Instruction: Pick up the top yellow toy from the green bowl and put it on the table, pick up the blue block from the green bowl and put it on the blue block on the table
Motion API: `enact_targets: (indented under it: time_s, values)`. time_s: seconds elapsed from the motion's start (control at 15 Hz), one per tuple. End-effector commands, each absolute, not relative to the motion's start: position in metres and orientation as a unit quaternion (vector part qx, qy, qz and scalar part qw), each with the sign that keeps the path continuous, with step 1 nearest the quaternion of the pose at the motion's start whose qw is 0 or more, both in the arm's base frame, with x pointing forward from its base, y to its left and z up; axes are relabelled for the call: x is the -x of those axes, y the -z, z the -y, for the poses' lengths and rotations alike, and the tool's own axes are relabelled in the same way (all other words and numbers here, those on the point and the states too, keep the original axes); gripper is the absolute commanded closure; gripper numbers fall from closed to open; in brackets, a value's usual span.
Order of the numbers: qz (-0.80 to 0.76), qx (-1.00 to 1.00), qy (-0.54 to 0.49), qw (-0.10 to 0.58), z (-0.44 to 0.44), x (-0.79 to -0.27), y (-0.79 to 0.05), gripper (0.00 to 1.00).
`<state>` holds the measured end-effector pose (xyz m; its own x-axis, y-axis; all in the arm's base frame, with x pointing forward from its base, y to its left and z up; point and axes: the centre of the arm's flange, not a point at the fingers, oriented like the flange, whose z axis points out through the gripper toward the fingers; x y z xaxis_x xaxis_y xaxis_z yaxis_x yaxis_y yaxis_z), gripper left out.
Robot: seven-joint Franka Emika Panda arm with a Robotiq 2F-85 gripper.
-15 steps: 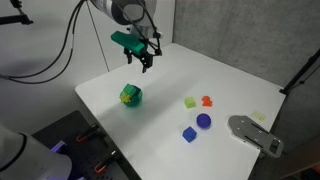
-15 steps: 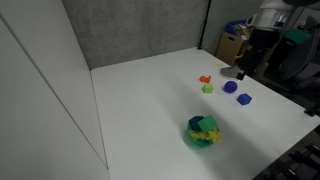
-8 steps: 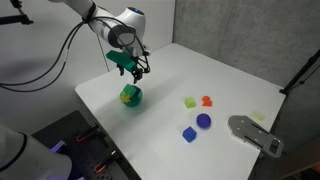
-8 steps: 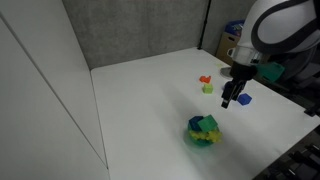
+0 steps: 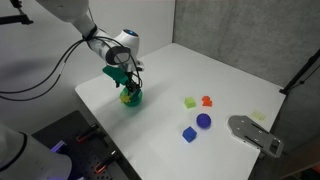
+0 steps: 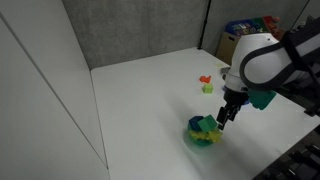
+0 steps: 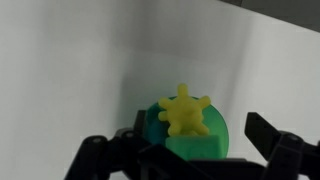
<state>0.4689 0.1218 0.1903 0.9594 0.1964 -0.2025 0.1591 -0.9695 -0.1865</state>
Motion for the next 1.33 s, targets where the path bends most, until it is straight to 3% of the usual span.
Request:
enact_targets:
  time_s: [0.0,0.47,0.8,1.0,1.07,1.2,1.27]
  values:
    - [0.065,0.987,-0.114,0.093,-0.128,-0.457,-0.163,0.0]
    - [0.067,0.987,-0.11,0.094,-0.14,-0.453,-0.135,0.0]
    - [0.074,0.988,-0.098,0.094,-0.146,-0.453,-0.133,0.52]
    - [0.077,0.989,-0.091,0.092,-0.147,-0.453,-0.135,0.73]
    - [0.077,0.989,-0.088,0.091,-0.146,-0.454,-0.136,0.84]
    - [0.077,0.99,-0.084,0.089,-0.146,-0.455,-0.137,0.86]
    - [0.078,0.99,-0.082,0.088,-0.145,-0.456,-0.138,0.96]
